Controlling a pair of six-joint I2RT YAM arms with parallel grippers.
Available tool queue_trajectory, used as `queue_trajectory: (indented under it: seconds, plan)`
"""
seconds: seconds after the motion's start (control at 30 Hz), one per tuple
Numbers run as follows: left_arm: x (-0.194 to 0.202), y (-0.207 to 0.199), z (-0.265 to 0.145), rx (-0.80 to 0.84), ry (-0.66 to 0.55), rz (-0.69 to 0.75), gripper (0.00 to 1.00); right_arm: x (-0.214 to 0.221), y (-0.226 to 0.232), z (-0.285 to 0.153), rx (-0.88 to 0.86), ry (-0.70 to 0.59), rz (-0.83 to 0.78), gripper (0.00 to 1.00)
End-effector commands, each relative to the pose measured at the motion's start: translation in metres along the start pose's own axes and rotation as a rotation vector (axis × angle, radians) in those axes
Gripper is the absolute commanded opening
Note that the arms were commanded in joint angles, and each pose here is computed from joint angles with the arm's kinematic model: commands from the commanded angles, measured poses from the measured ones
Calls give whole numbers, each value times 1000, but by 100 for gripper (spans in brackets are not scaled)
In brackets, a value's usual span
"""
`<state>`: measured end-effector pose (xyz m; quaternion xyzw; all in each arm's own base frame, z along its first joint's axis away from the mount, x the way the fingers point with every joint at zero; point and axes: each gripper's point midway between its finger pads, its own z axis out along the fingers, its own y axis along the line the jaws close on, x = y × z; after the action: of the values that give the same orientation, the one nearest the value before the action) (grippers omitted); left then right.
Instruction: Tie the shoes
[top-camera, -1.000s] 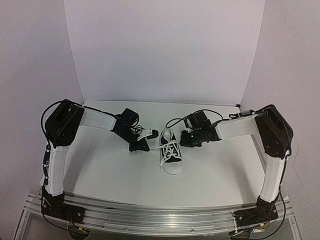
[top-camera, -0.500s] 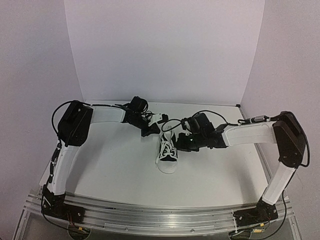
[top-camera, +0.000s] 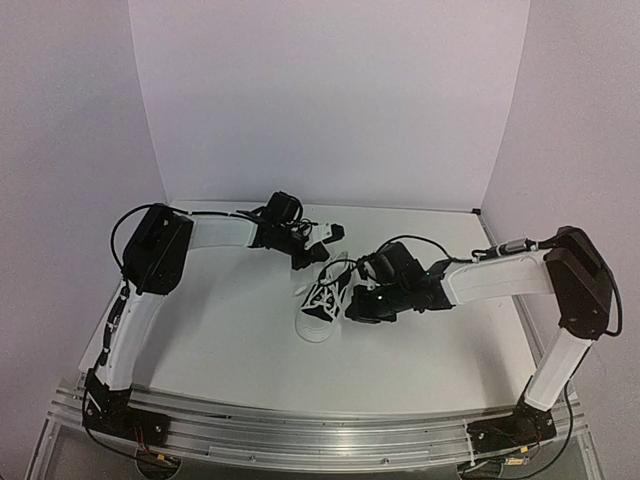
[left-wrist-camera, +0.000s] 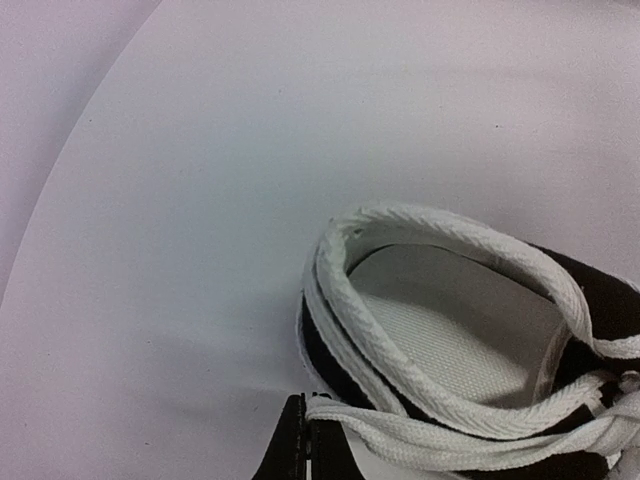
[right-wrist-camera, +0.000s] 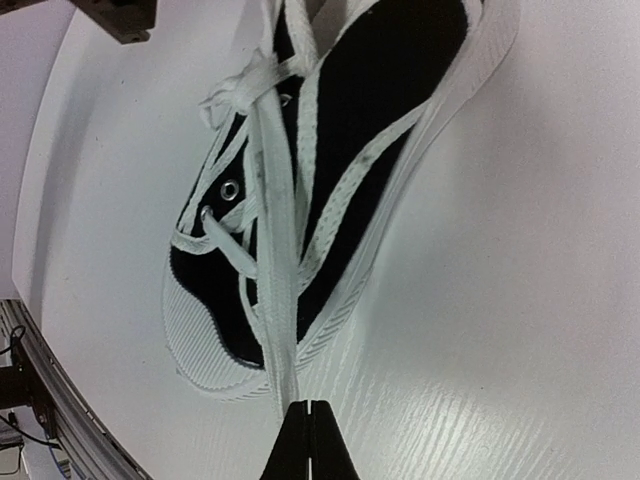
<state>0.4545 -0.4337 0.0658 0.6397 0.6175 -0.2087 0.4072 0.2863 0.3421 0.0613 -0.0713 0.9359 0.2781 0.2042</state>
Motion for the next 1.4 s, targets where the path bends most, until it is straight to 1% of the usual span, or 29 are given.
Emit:
queue_trajectory:
  seconds: [0.0,0.1,0.27,0.67,0.77,0.83,0.87,0.93,1.0,1.03,1.07,1.17,1.27,1.37]
  plan:
    - [-15,25,7,-97,-44,14,0,11,13,3,-36,46,-5,0]
    - [-3,25,13,-109,-18,-5,0,26,-4,6,2,73,21,0]
    - [9,21,18,-114,8,-26,0,37,-11,10,14,107,18,0]
    - [17,14,23,-110,33,-33,0,46,-20,17,34,131,10,0]
    - [15,10,23,-92,27,-34,0,42,-18,17,33,120,-6,0]
    - [8,6,19,-59,13,-43,0,29,-11,15,30,83,-32,1]
    - [2,5,17,-48,2,-44,0,20,-7,13,28,57,-43,5]
    - [-9,5,11,-29,-13,-48,6,6,-1,10,22,23,-62,12]
    - [-19,6,4,-16,-19,-50,14,-4,-1,8,19,2,-52,27]
    - [-25,7,0,-8,-26,-48,19,-10,-2,7,19,-10,-43,33]
    - [-29,7,-2,-2,-31,-44,24,-16,-1,5,15,-20,-38,35]
    - [-41,9,-13,7,-41,-37,38,-34,1,-4,6,-64,-42,36]
    - [-51,18,-25,-12,-41,-32,47,-51,-6,-17,3,-105,-21,37]
    - [-49,32,-36,-57,-17,-17,56,-69,-19,-29,32,-162,2,41]
